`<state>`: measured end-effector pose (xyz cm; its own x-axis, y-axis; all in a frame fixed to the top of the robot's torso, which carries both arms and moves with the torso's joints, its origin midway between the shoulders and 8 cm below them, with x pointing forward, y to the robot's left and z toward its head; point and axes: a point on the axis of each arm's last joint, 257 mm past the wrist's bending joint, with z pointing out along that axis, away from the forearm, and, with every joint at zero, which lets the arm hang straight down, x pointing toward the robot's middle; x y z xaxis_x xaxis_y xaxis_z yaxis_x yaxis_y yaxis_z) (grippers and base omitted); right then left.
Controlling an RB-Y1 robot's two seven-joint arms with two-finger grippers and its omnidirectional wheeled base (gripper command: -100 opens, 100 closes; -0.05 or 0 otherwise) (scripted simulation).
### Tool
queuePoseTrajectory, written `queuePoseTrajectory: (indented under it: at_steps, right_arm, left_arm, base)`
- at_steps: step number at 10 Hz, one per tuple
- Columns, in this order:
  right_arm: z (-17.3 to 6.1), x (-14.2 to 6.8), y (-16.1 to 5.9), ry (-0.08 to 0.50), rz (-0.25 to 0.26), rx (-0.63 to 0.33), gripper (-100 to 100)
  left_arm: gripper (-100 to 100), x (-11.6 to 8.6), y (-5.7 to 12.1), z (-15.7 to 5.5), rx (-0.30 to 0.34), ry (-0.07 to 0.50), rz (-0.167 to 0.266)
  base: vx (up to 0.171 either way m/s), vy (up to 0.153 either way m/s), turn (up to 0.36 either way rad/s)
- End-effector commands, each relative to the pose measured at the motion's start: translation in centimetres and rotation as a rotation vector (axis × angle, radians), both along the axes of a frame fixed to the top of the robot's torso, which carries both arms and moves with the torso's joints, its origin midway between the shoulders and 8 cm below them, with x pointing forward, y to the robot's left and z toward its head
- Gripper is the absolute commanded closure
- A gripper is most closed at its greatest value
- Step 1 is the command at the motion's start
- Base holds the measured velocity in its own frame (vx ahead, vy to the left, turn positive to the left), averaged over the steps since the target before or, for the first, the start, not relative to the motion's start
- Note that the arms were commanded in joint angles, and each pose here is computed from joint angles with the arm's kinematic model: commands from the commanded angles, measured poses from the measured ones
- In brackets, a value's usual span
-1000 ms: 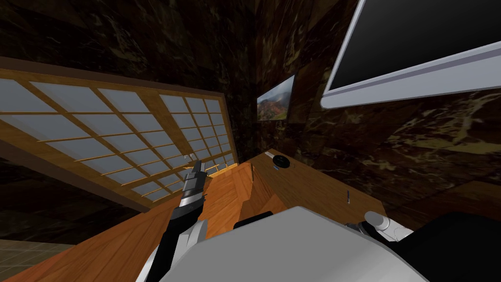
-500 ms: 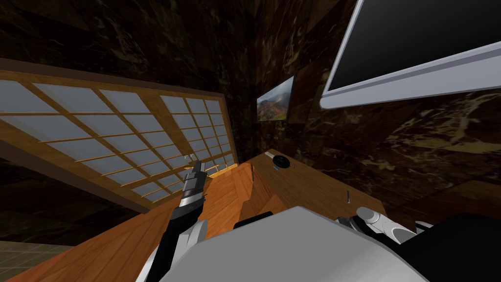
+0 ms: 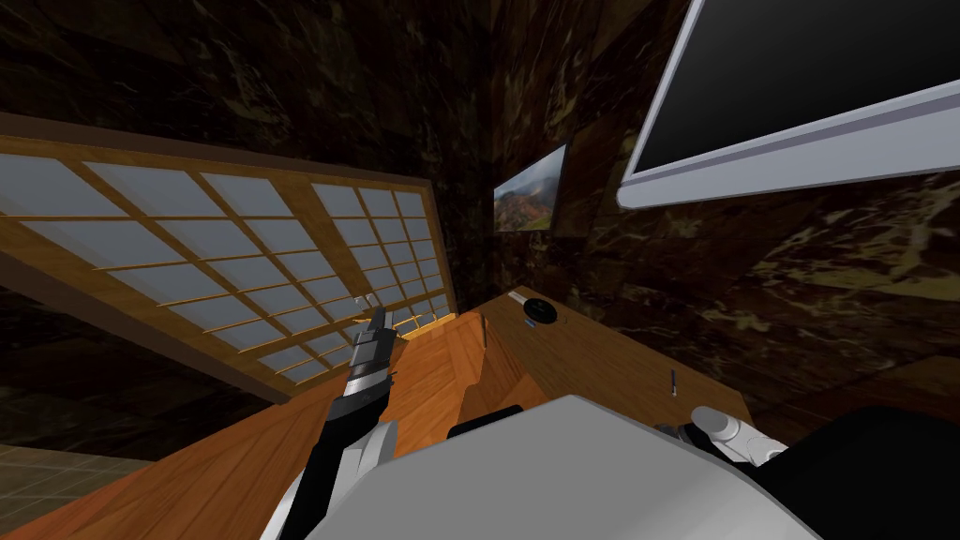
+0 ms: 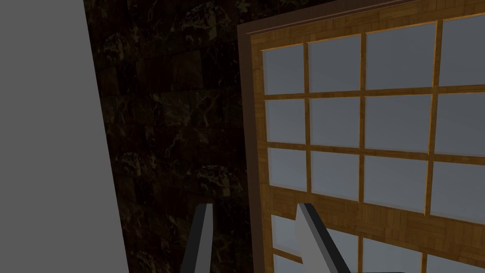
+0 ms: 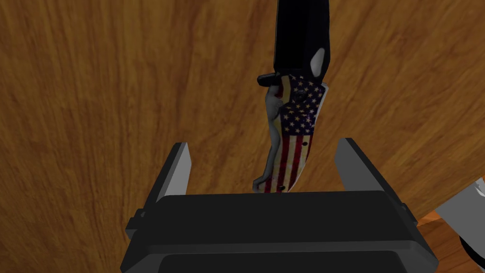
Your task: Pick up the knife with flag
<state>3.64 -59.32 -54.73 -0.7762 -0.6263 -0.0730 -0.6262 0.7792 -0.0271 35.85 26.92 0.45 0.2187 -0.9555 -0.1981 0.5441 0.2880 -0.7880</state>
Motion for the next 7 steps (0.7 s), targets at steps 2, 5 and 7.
queuePoseTrajectory:
  at_steps: [2, 5, 7]
  right_arm:
    - [-0.8, -1.0, 1.0, -0.002, -0.015, -0.003, -100]
    - [-1.6, -2.4, 2.4, 0.001, -0.035, 0.003, -100]
    - [-1.5, -2.6, 2.5, 0.001, -0.039, 0.003, -100]
  left_arm:
    - [0, 0.0, 0.0, 0.0, 0.0, 0.0, 0.0]
    - [0, 0.0, 0.0, 0.0, 0.0, 0.0, 0.0]
    - [0, 0.0, 0.0, 0.0, 0.0, 0.0, 0.0]
  base:
    - [0.017, -0.044, 0.07]
    - [0.014, -0.041, 0.049]
    - [0.008, -0.026, 0.028]
